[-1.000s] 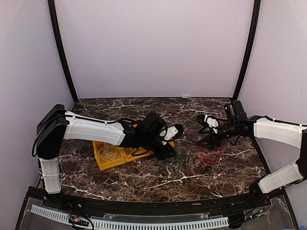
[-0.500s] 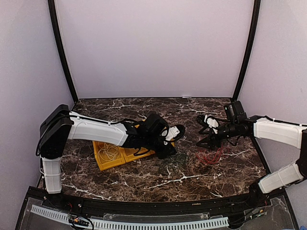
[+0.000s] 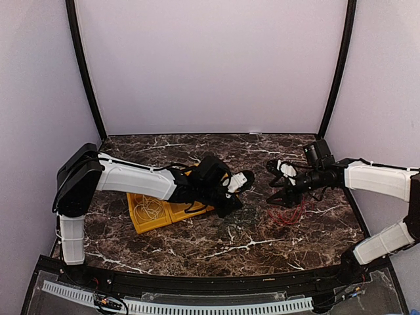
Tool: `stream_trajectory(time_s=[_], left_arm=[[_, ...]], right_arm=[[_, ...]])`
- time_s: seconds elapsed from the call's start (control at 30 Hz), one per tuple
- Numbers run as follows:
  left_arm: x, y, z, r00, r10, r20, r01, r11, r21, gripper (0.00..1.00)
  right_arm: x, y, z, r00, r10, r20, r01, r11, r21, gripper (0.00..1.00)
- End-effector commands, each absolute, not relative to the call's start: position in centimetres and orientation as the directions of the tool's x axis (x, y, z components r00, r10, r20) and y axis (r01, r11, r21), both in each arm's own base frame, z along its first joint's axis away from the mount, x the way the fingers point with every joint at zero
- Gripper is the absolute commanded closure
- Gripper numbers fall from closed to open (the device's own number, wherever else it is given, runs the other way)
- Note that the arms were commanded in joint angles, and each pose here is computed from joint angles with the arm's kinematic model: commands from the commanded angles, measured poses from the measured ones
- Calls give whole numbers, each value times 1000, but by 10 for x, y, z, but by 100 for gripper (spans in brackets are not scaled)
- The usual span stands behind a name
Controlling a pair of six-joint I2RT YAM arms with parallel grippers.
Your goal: Untangle the cables
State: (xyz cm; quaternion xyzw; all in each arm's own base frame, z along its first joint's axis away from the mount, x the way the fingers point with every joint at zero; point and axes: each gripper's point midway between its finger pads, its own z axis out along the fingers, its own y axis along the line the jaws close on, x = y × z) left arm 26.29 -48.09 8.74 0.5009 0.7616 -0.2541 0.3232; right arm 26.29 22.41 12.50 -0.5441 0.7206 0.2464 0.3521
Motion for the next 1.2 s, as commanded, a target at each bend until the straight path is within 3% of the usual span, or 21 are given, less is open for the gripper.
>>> stream_trajectory(time_s=[0.0, 0.2, 0.3, 0.47, 0.7, 0.87, 1.03, 1.07, 1.17], left_arm=[[255, -492, 148, -315, 454, -833, 924, 347, -160, 100], [241, -487, 214, -341, 247, -907, 915, 307, -261, 100], [226, -486, 229, -352, 193, -916, 924, 228, -307, 100], [203, -492, 247, -381, 116, -917, 924, 97, -371, 100], [195, -486, 291, -344, -74, -936, 935, 65, -349, 100], [201, -478, 309, -307, -146, -941, 938, 119, -325, 100], [206, -458, 332, -246, -232, -941, 937, 191, -292, 100], [208, -454, 332, -238, -242, -941, 934, 209, -290, 100], [208, -441, 341, -204, -267, -942, 932, 240, -270, 100]], right_arm=[[257, 238, 143, -104, -576, -811, -974, 223, -34, 29], [247, 248, 154, -110, -528, -842, -984, 178, 17, 24], [237, 255, 167, -120, -482, -868, -990, 127, 66, 12], [231, 259, 178, -118, -439, -891, -991, 107, 79, 3], [218, 267, 175, -125, -426, -896, -992, 41, 119, 1], [199, 277, 161, -116, -462, -879, -985, -60, 162, 13], [192, 281, 157, -134, -470, -873, -973, -107, 207, 18], [191, 282, 157, -132, -473, -871, -972, -111, 207, 23], [190, 282, 153, -134, -487, -863, -969, -117, 216, 53]])
